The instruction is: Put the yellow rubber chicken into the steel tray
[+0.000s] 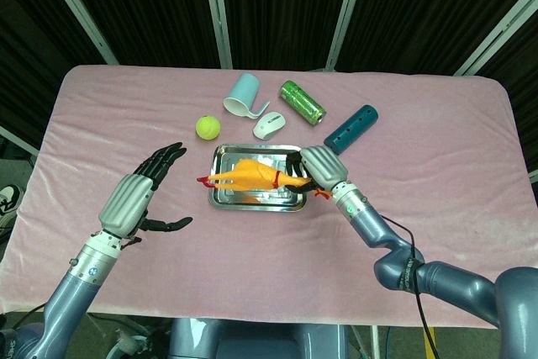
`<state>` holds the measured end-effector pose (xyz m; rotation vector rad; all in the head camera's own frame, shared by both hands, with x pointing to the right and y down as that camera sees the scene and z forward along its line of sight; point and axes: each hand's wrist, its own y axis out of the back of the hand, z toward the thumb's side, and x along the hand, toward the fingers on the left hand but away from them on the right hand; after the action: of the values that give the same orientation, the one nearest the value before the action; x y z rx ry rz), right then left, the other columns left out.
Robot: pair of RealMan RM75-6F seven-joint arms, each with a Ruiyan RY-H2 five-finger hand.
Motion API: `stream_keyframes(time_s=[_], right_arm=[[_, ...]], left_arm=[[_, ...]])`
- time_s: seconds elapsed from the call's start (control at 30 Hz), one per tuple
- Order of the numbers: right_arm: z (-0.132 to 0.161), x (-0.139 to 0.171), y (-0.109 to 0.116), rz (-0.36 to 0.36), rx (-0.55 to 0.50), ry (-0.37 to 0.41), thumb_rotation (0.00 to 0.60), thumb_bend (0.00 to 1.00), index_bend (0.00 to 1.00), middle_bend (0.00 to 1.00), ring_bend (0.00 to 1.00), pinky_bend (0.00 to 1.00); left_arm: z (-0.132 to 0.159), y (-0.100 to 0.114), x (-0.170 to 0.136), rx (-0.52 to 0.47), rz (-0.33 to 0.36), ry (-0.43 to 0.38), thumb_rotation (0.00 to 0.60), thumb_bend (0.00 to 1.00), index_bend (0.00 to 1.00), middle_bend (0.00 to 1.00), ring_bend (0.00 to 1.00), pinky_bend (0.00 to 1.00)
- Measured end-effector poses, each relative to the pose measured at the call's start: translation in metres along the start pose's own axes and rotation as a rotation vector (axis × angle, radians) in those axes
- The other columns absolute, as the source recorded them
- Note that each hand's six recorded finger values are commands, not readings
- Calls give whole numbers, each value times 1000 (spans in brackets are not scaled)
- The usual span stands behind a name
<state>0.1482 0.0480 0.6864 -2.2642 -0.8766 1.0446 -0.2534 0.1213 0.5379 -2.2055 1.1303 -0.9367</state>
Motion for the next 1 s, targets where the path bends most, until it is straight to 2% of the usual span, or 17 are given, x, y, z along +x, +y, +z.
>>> stream_keyframes(time_s=[0.37, 0.5, 0.57, 0.7, 0.73, 0.8, 0.87, 1.0], right_arm=[[-3, -26, -13, 10, 16, -56, 600, 681, 1000, 785, 718, 794], [-5, -31, -17, 17, 11, -73, 600, 679, 946, 769, 678, 743], [-6, -33, -20, 24, 13, -80, 600, 680, 869, 729, 635, 694], [-6, -36, -25, 40, 27, -89, 600, 679, 598, 567, 461, 516], [-6, -37, -26, 43, 29, -89, 600, 659, 503, 507, 396, 454], [-7, -37, -27, 51, 36, -92, 600, 561, 344, 396, 279, 345], [-8, -37, -28, 60, 42, -97, 600, 396, 194, 282, 161, 236], [-10, -37, -28, 70, 49, -107, 600, 228, 49, 177, 75, 152]], left_arm=[[-10, -2, 3, 5, -19, 39, 600, 126, 0, 0, 0, 118], [-12, -4, 5, 6, -26, 52, 600, 126, 0, 0, 0, 118], [-14, -6, 6, 5, -33, 58, 600, 126, 0, 0, 0, 111], [-16, -9, 8, 6, -42, 69, 600, 126, 0, 0, 0, 97], [-17, -9, 8, 6, -43, 71, 600, 126, 0, 0, 0, 97], [-17, -9, 9, 5, -43, 74, 600, 126, 0, 0, 0, 97], [-18, -9, 10, 6, -43, 75, 600, 127, 0, 0, 0, 95], [-19, -9, 10, 7, -44, 78, 600, 126, 0, 0, 0, 89]])
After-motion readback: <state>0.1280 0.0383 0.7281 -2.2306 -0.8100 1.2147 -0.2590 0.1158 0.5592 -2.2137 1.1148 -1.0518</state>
